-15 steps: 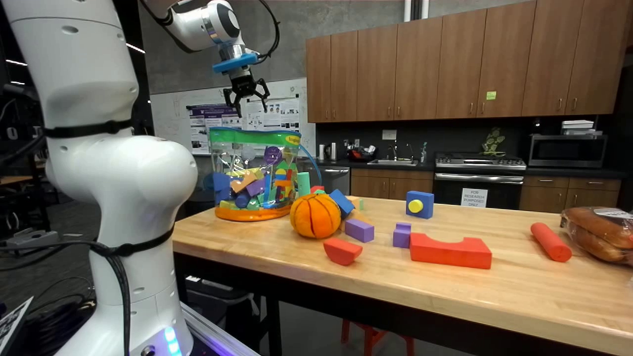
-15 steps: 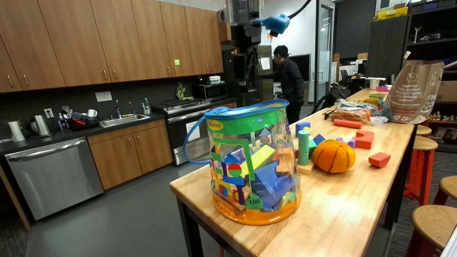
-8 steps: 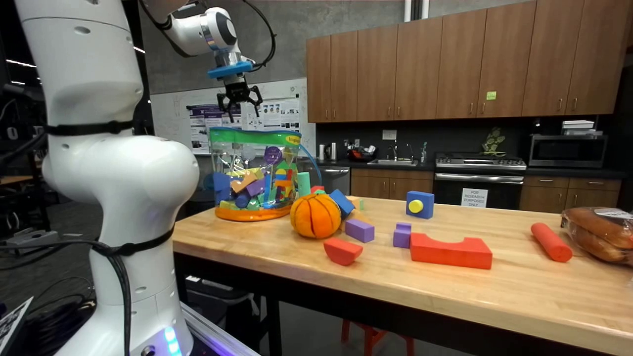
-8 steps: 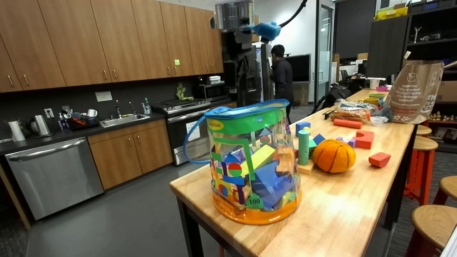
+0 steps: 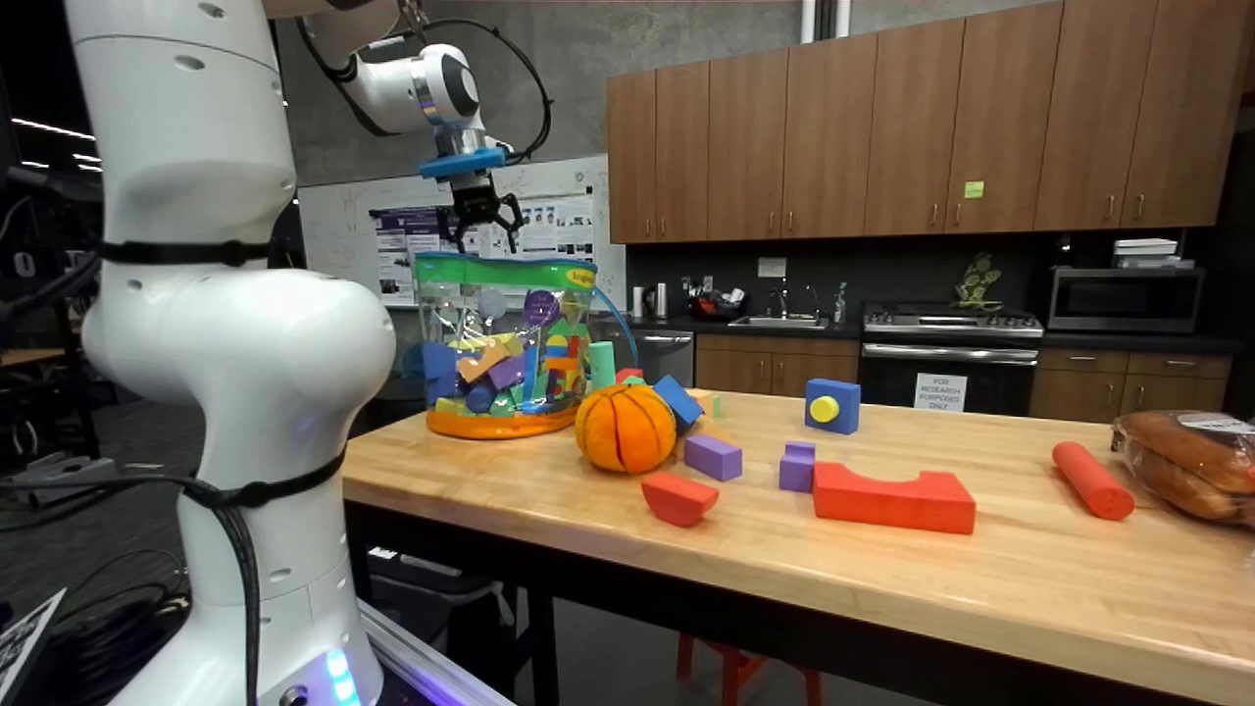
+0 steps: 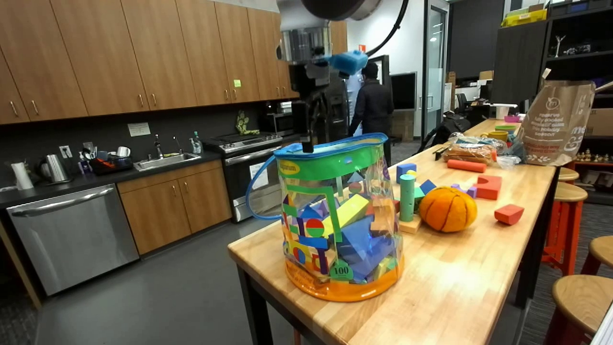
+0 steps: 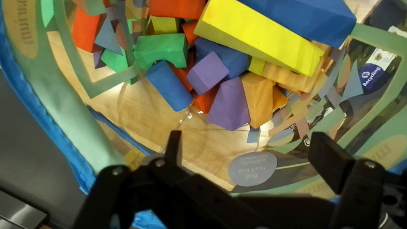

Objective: Remove one purple block from the bag.

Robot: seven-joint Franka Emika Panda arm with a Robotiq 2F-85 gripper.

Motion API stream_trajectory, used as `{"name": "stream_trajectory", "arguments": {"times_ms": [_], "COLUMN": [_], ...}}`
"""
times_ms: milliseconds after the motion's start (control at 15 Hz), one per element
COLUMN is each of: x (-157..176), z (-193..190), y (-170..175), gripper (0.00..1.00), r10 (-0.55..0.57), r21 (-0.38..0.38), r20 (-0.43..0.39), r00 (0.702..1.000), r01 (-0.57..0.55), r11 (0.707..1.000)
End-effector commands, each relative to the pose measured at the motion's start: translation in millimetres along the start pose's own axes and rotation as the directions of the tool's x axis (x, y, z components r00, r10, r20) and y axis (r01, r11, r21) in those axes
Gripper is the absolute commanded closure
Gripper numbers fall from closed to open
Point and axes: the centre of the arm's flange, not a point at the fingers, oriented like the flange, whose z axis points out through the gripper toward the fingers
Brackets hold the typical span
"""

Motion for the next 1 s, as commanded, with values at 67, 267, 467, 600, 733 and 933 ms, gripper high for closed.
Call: {"name": "stream_trajectory", "arguments": {"times_ms": [67,267,467,600,733,933], "x": [27,36,41,45,48,49], "z": [32,49,65,80,91,105], "y": [4,3,3,4,3,2], "gripper": [0.00,0.00,0.00,0.00,0.00,0.00], "r10": [0.015,0.015,0.025,0.036,0.041,0.043], "r21": [0.027,0.039,0.052,0.062,0.074,0.083], "r20": [-0.010,0.013,0.058,0.089,0.117,0.155], "r00": [1.000,1.000,0.998,0.995,0.992,0.987], "r01": [-0.015,-0.015,-0.028,-0.041,-0.050,-0.056], "r11": [1.000,0.999,0.998,0.997,0.996,0.995]}}
